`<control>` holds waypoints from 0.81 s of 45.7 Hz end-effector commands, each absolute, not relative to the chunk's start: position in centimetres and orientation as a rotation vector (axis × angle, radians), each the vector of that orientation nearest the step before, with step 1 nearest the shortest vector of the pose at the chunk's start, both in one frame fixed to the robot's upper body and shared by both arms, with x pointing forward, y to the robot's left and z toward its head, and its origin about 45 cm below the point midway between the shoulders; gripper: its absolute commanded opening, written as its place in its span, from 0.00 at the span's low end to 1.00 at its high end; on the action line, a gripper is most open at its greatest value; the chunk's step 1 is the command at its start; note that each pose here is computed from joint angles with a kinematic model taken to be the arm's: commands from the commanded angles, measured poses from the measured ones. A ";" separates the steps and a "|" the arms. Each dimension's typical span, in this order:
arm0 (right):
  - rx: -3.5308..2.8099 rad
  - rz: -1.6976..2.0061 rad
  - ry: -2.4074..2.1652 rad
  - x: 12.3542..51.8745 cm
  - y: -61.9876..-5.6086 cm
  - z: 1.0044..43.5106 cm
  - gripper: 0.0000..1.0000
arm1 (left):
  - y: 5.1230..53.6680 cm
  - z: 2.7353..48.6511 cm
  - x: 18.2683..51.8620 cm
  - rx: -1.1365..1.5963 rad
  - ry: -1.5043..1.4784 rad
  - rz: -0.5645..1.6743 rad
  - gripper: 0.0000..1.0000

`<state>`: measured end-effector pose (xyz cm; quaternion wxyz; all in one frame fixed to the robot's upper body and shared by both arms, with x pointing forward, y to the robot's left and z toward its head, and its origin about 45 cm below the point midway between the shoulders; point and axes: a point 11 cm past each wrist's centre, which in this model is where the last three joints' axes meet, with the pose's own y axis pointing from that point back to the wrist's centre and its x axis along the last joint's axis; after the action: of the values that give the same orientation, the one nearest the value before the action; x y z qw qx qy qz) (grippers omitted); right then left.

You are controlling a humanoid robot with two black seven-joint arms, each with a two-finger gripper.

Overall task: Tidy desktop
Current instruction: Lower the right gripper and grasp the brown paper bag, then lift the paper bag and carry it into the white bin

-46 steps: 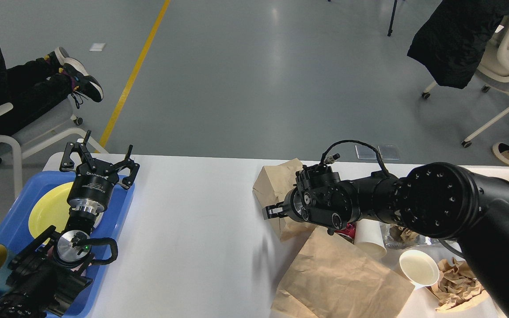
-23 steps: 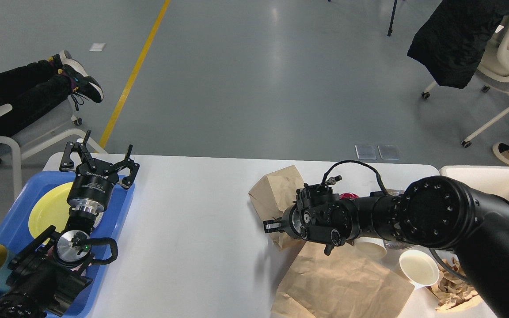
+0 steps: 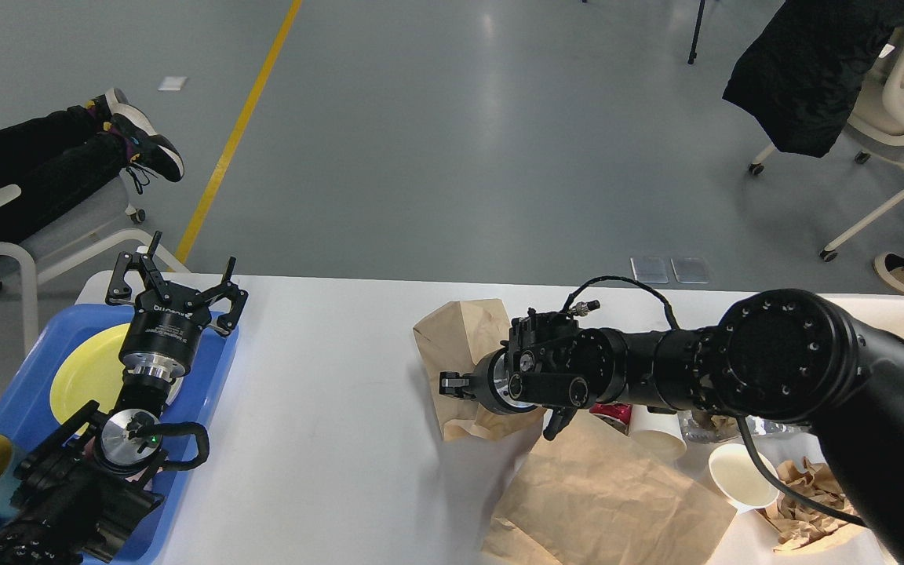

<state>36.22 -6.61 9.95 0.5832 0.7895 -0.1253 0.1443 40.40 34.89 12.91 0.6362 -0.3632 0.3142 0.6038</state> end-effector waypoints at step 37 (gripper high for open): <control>1.586 0.198 -0.341 38.8 -19.5 41.0 0.00 | 34.9 12.8 40.4 -0.829 0.719 1.379 0.96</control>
<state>40.47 -16.18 39.21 0.6623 0.7293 -0.1272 0.1156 40.40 34.87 12.91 0.6367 -0.3630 0.3142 0.6035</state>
